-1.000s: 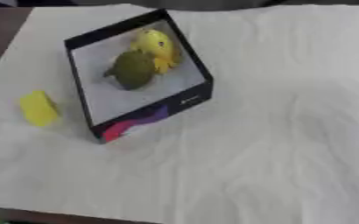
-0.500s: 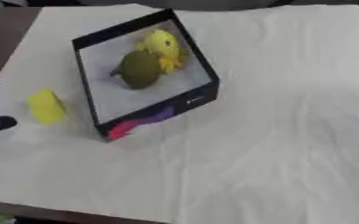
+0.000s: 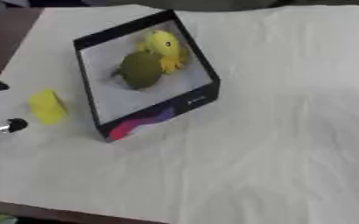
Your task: Pick up objects on the table and place them in the box.
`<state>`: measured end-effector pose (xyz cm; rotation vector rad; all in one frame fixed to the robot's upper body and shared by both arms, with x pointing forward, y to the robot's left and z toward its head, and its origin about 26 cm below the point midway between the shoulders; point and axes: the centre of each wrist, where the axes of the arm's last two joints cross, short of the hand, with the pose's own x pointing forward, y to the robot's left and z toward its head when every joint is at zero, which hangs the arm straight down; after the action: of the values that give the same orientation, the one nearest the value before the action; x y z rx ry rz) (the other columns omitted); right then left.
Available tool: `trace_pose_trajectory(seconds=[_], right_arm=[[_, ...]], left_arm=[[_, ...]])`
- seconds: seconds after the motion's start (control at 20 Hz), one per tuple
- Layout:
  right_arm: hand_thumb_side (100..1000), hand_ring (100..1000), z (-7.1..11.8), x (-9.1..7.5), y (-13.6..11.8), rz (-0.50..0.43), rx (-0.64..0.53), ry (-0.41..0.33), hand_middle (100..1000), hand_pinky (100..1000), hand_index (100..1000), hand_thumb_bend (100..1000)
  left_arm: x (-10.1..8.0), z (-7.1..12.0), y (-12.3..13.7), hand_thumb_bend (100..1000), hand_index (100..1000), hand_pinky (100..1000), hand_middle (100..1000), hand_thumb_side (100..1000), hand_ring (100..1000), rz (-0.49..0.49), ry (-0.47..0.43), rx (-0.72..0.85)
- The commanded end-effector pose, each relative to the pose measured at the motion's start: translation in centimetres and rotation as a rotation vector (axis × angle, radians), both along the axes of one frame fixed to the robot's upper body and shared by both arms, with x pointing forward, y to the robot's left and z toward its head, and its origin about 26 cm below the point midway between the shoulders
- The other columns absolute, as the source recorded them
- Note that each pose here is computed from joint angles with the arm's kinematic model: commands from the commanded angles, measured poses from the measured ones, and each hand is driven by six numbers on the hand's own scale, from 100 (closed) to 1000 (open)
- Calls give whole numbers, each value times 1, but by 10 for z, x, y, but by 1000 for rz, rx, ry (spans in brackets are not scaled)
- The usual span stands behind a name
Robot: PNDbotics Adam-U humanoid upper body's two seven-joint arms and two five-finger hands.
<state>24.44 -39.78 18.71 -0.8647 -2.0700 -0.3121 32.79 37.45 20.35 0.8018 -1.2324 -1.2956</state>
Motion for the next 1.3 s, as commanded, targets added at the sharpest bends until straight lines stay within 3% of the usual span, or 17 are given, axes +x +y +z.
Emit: trace_pose_trajectory(seconds=[0.05,0.6,1.3], right_arm=[[551,1000,8,-1,1,3,-26,-11,653,926,880,100],[549,1000,4,-1,2,13,-25,15,658,934,885,100],[557,1000,2,-1,4,22,-11,31,660,938,887,100]], left_arm=[[1,14,-5,617,883,886,812,616,814,-20,-57,9],[13,13,-25,573,890,887,820,643,816,-22,-88,-45],[29,9,-25,576,881,891,829,627,823,-14,-69,-36]])
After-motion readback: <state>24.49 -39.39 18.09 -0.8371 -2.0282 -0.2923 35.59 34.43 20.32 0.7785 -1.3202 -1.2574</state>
